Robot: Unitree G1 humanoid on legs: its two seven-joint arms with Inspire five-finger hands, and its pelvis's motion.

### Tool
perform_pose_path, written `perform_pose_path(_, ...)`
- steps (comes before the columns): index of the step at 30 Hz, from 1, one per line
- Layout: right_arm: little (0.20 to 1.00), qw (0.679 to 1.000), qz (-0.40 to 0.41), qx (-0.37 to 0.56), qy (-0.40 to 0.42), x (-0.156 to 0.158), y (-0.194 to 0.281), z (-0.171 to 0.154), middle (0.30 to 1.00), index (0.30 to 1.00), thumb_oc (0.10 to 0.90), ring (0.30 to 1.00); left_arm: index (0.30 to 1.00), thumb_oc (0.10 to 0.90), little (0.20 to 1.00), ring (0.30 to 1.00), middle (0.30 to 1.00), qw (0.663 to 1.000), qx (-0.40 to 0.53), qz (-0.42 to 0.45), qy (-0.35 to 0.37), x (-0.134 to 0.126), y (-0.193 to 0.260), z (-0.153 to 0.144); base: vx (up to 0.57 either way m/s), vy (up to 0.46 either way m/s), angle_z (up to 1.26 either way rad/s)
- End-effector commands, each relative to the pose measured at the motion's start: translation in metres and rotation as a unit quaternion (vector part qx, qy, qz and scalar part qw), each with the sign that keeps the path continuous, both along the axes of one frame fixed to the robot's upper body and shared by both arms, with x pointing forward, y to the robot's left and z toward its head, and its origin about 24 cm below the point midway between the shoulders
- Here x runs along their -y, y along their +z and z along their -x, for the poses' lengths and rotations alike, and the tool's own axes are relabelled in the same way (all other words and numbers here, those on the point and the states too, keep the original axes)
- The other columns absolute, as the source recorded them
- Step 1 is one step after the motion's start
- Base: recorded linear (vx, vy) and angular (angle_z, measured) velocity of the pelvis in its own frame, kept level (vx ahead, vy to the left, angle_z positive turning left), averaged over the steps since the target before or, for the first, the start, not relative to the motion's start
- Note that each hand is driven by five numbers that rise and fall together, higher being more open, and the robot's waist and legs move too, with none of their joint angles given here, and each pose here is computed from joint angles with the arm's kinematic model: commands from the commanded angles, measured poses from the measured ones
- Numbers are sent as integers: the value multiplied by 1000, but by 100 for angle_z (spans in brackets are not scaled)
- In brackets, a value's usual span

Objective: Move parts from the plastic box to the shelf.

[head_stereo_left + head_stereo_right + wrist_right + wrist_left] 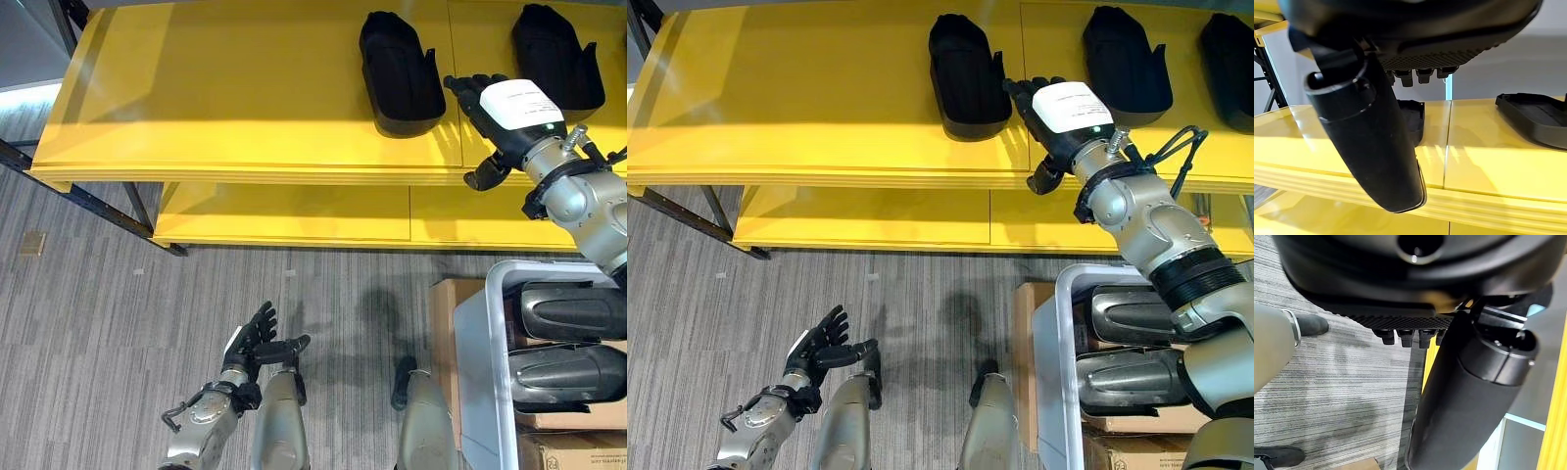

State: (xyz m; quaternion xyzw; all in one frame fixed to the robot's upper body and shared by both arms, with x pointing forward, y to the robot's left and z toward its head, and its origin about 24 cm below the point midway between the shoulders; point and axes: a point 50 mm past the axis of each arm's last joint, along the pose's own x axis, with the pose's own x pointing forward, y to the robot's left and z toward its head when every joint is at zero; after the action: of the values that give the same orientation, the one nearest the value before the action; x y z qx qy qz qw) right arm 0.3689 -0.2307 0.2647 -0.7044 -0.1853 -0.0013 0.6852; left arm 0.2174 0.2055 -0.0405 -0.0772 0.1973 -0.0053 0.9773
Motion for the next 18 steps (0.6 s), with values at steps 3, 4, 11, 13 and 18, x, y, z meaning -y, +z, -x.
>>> perform_pose_path(3,1000,995,-6,97,16,-15,57,2,1000,1000,900,1000,1000,900,1000,1000,1000,998,63,-6,-24,1,20,-6,0,0,0)
perform_pose_path(4,1000,995,-8,96,16,-15,57,1,1000,1000,900,1000,1000,900,1000,1000,1000,998,63,-6,-24,1,20,-6,0,0,0)
perform_pose_path(11,1000,997,-4,73,10,-19,45,-7,1000,1000,900,1000,1000,900,1000,1000,1000,998,64,-3,-21,0,20,-6,0,0,0)
perform_pose_path(13,1000,997,-6,70,9,-19,43,-8,1000,1000,900,1000,1000,900,1000,1000,1000,998,63,-2,-22,1,19,-6,0,0,0)
perform_pose_path(18,1000,998,2,55,12,-24,36,-10,1000,1000,900,1000,1000,900,1000,1000,1000,998,61,-1,-21,1,18,-6,0,0,0)
